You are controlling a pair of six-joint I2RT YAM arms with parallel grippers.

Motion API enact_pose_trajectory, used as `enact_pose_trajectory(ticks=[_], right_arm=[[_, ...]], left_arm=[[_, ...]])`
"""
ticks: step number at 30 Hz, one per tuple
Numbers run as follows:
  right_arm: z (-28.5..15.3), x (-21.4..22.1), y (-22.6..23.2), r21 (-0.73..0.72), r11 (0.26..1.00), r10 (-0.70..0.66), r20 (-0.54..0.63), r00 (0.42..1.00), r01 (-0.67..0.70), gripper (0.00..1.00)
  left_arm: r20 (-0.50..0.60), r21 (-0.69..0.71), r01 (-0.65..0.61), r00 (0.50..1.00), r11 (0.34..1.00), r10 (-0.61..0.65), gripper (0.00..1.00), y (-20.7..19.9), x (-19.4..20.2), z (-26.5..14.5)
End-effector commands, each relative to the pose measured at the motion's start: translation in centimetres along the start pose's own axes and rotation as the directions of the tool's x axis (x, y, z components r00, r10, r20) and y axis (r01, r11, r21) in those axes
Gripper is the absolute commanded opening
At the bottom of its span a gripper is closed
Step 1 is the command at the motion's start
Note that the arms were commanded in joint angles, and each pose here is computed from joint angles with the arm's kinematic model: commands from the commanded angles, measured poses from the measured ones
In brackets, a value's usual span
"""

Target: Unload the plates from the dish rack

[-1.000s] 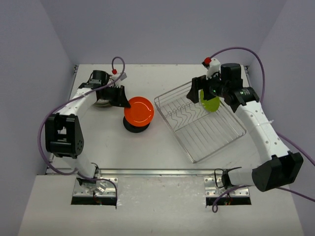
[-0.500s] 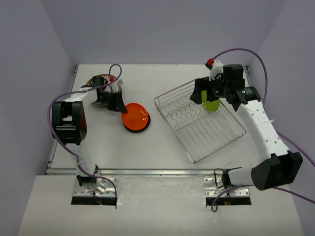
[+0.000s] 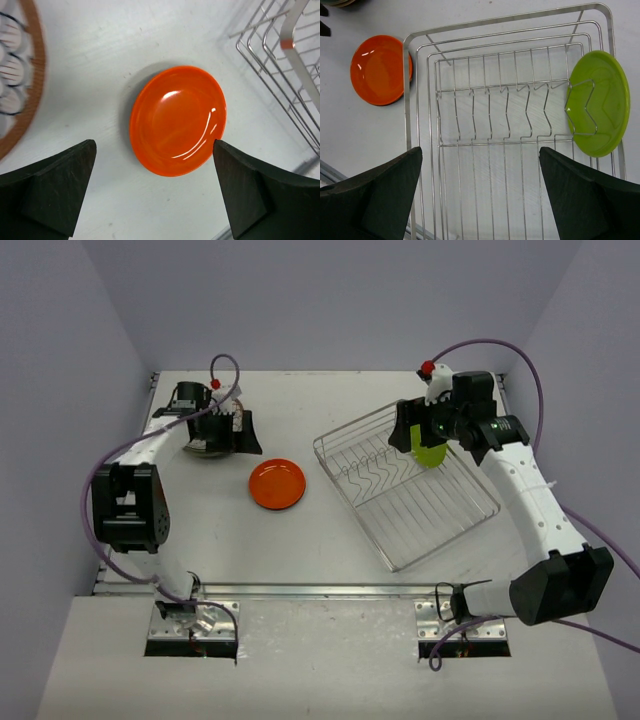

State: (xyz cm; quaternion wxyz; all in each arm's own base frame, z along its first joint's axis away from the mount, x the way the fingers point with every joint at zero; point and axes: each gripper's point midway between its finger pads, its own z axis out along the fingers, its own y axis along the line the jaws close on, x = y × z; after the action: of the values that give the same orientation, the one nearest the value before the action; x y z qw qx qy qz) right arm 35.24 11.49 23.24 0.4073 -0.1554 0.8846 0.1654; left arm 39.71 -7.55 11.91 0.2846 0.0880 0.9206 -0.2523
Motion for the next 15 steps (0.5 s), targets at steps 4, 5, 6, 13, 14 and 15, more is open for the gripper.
enact_pose_trajectory(ticks=[4, 5, 6, 13, 14, 15], right_arm=[[1.1, -0.9, -5.4, 0.249, 0.968, -0.032, -0.026, 0.999, 0.037, 0.99], [1.3, -0.9, -5.8, 0.263, 0.964, -0.029, -0.033, 0.999, 0.036, 0.99], [1.5, -0.8, -6.7, 0.292, 0.956, -0.032, -0.043, 0.999, 0.043, 0.99], [2.7, -0.8, -11.1, 0.402, 0.914, -0.038, -0.055, 0.998, 0.057, 0.99], [2.8, -0.8, -11.6, 0.408, 0.911, -0.033, -0.054, 0.998, 0.052, 0.99], [3.0, -0.8, -12.0, 0.410, 0.911, -0.030, -0.049, 0.998, 0.047, 0.99]], left_arm=[[0.300, -0.486, -0.292, 0.829, 0.823, 0.472, 1.00, -4.2, -9.2, -10.6], [0.304, -0.490, -0.309, 0.816, 0.815, 0.492, 1.00, -4.9, -9.0, -10.9], [0.310, -0.489, -0.325, 0.803, 0.810, 0.509, 1.00, -5.7, -8.8, -11.2], [0.293, -0.471, -0.331, 0.815, 0.817, 0.499, 1.00, -6.0, -7.0, -10.6], [0.292, -0.469, -0.330, 0.818, 0.819, 0.497, 1.00, -6.0, -6.9, -10.5], [0.292, -0.462, -0.330, 0.820, 0.823, 0.493, 1.00, -6.0, -6.8, -10.4]])
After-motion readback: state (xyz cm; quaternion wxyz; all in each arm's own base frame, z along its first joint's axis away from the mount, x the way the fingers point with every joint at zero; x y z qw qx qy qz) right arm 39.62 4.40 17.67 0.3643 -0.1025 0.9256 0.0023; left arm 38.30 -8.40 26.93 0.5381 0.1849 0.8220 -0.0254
